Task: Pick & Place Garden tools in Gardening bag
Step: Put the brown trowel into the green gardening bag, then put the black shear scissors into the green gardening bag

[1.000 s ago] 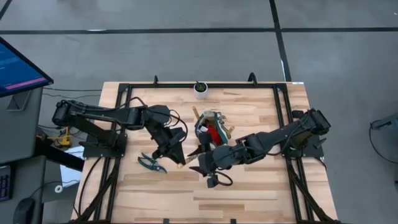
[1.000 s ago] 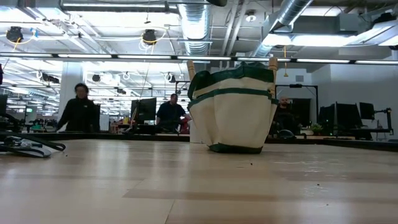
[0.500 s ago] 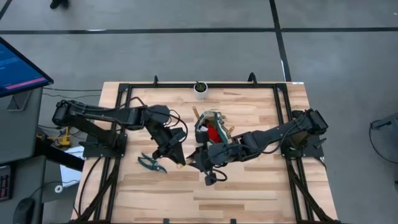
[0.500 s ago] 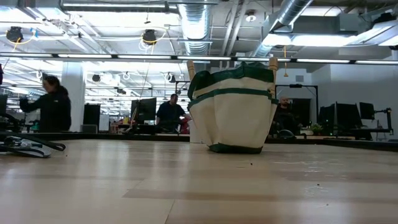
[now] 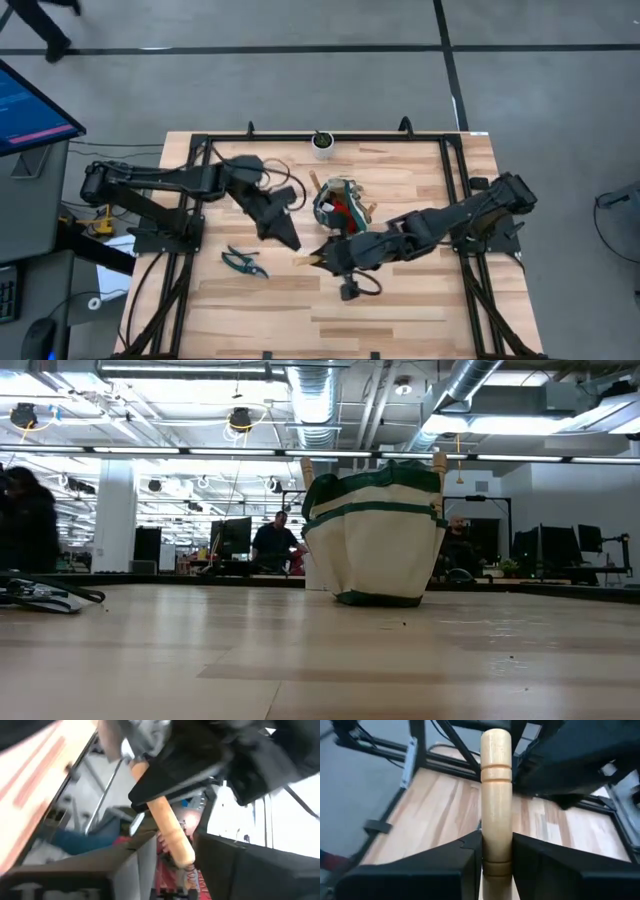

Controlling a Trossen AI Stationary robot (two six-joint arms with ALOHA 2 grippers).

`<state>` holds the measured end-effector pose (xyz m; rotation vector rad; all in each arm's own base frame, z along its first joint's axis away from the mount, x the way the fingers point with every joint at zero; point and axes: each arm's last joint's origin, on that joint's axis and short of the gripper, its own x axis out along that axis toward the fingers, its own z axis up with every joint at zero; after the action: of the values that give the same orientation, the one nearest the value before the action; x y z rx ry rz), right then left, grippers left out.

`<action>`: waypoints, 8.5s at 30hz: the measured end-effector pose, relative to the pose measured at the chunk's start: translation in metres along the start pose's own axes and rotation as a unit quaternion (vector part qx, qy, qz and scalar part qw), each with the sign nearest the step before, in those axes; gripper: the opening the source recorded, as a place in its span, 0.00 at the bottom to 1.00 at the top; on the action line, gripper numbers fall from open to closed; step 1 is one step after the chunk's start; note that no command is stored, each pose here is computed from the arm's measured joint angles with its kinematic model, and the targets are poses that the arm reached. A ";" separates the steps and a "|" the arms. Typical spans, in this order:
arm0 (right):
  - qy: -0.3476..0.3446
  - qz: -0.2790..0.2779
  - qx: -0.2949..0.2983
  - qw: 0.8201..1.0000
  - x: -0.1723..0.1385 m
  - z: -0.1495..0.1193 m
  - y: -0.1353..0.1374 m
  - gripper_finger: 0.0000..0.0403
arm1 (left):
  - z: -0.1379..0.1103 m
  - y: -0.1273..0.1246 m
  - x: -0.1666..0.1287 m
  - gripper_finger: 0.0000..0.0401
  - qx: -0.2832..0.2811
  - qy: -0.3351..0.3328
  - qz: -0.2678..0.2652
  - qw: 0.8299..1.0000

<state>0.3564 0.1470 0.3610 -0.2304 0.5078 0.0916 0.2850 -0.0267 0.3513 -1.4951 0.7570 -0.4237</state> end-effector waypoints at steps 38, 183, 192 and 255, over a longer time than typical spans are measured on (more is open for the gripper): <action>-0.197 -0.251 0.139 0.938 -0.045 0.046 -0.032 0.15 | -0.012 -0.055 -0.027 0.50 0.667 -0.336 0.008 0.665; -0.273 -0.144 0.258 0.916 -0.138 0.055 0.032 0.71 | 0.102 0.176 -0.006 0.14 0.768 -0.148 0.032 0.622; -0.275 -0.139 0.270 0.912 -0.138 0.055 0.032 0.71 | 0.106 0.172 -0.004 0.24 0.770 -0.143 0.024 0.621; -0.209 -0.145 0.173 0.952 -0.145 0.040 0.039 0.71 | -0.093 0.173 -0.030 0.80 -0.159 -0.225 0.508 0.816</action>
<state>0.2435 0.1899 0.4588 0.0632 0.0583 -0.2317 0.1666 -0.0634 0.1956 -1.1912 1.1386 0.8793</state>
